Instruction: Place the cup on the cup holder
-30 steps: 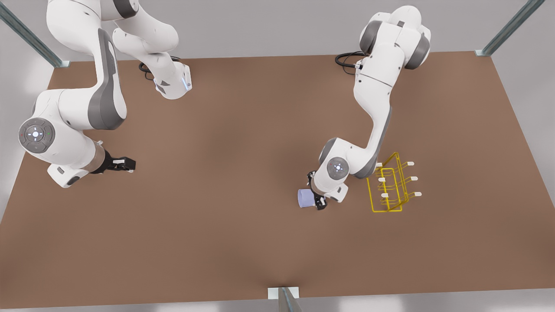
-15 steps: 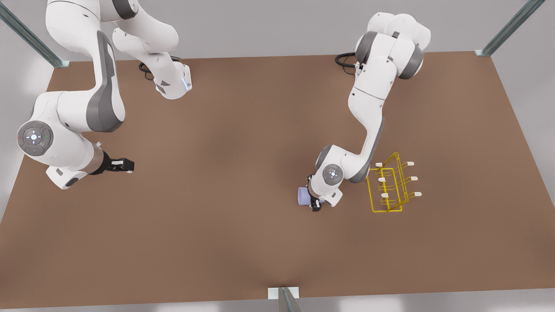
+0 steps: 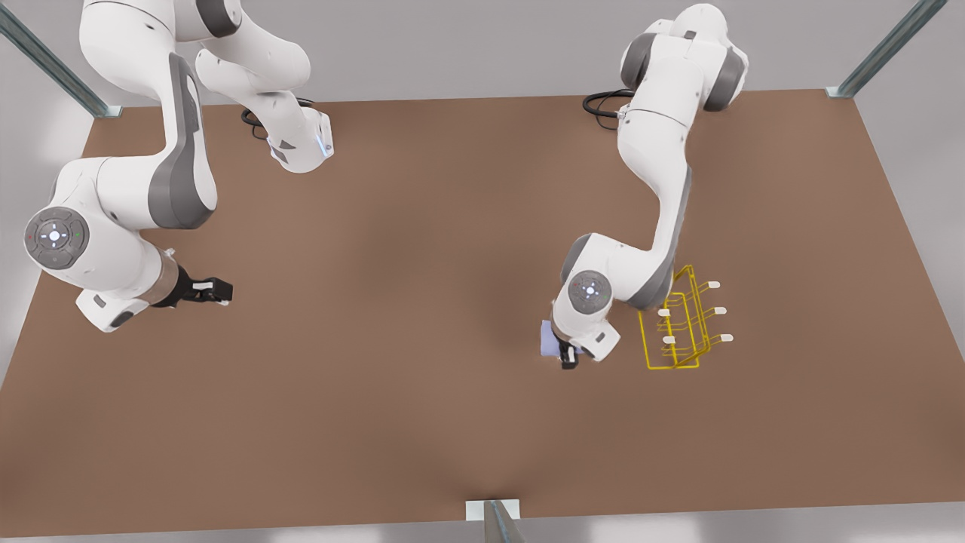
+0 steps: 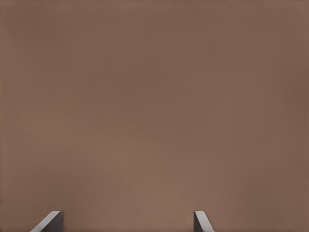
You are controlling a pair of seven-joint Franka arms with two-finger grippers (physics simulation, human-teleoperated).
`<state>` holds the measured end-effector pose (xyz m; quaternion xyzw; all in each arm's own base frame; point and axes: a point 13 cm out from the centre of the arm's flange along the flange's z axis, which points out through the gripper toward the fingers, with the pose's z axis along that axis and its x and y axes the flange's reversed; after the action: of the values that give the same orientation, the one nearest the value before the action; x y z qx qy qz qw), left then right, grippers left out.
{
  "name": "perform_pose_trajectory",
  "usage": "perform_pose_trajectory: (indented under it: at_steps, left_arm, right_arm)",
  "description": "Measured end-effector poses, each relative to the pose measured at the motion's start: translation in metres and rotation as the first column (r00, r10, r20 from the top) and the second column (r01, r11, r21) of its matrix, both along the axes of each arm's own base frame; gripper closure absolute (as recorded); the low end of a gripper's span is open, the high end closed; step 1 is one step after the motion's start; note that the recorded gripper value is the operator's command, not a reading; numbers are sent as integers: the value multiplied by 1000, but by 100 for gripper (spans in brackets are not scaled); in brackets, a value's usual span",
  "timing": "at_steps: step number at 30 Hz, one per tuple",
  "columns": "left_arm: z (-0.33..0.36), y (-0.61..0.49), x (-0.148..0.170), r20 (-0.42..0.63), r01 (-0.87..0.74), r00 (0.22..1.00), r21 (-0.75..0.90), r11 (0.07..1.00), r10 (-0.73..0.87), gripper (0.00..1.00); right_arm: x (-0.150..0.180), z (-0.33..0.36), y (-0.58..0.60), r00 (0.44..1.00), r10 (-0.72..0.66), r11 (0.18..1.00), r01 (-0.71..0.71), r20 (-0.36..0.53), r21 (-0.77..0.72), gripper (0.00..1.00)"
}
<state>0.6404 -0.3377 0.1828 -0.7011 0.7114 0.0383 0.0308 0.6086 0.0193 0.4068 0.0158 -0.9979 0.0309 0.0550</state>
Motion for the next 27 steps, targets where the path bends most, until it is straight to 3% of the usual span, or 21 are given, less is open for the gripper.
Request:
perform_pose_trajectory:
  at_steps: [3, 5, 12, 14, 17, 27]
  left_arm:
    - [37, 43, -14, 27, 2, 1000, 291, 957, -10, 31]
    - [54, 72, -30, 25, -1, 1000, 477, 879, -13, 31]
    - [92, 145, -52, -10, 15, 1000, 873, 488, -11, 31]
    - [93, 166, -53, -26, 22, 1000, 929, 370, 6, 31]
    - [86, 192, -59, -69, 57, 997, 959, 278, 34, 31]
    - [61, 225, -42, -130, 121, 991, 974, 191, 34, 31]
  right_arm:
    - [1, 0, 0, 1000, -1, 1000, 1, 1, 0, 0]
    - [1, 0, 0, 1000, -1, 1000, 1, 2, 0, 0]
    - [2, -3, -2, 1000, -4, 1000, 4, -1, 0, 0]
    - [2, -4, -4, 1000, -7, 1000, 7, -2, 0, 0]
    - [2, -4, -5, 1000, -9, 1000, 9, -2, 0, 0]
    - [2, -4, -4, 1000, -9, 1000, 9, -3, 1, 0]
